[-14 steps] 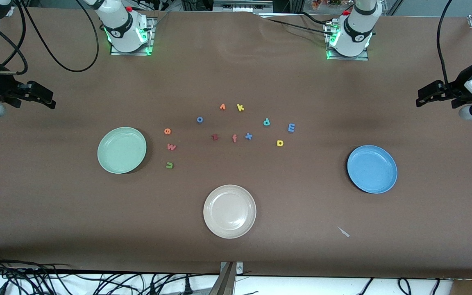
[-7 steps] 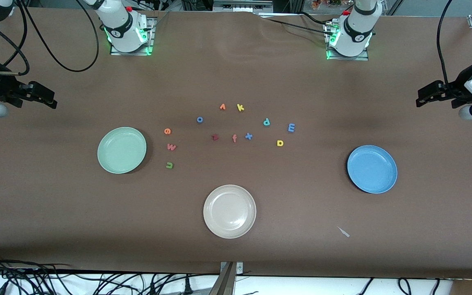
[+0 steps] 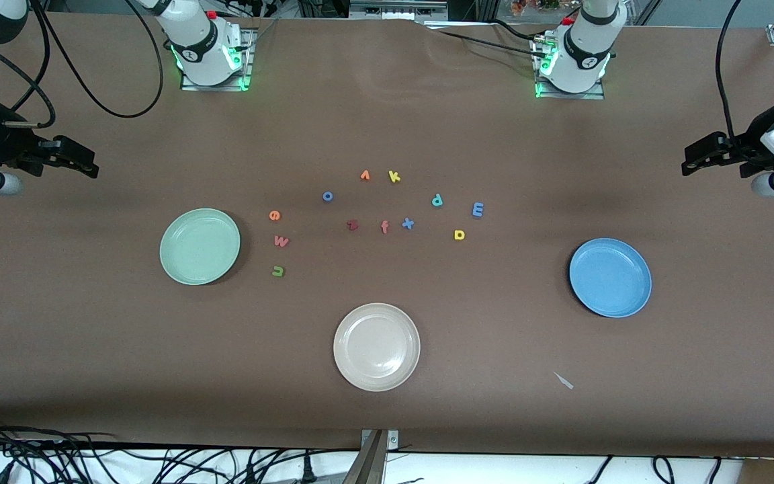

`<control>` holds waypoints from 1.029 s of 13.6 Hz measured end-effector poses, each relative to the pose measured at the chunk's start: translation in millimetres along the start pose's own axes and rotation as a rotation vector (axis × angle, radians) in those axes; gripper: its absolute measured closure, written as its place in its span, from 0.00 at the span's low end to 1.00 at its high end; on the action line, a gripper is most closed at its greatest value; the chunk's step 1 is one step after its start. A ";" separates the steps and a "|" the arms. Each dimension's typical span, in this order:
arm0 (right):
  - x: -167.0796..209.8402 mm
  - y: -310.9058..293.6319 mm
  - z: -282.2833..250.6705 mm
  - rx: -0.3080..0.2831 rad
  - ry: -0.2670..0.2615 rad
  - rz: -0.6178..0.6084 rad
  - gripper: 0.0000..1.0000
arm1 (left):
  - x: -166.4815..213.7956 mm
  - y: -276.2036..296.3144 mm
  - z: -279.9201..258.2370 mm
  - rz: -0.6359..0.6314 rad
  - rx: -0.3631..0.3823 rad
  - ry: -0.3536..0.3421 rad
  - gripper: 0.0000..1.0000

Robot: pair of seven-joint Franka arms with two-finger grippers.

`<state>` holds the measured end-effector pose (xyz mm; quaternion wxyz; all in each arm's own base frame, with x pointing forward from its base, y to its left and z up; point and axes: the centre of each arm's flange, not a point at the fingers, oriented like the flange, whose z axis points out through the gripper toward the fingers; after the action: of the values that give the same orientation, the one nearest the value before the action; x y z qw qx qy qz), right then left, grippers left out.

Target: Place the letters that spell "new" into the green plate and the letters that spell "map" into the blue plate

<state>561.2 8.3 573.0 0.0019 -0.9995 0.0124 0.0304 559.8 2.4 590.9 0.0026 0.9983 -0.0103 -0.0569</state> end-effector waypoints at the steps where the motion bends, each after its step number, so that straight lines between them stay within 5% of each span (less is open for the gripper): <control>1: 0.1 0.0 0.2 0.000 0.000 0.000 0.00 | 0.0 0.9 0.0 0.002 0.000 0.000 0.00; 14: 4.5 -1.9 12.9 0.000 -0.011 -0.003 0.00 | 0.3 2.1 0.4 0.004 0.000 -0.001 0.00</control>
<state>564.9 10.1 559.8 0.0019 -0.9993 0.0108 0.0358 560.0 0.3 590.5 0.0025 0.9983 -0.0122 -0.0573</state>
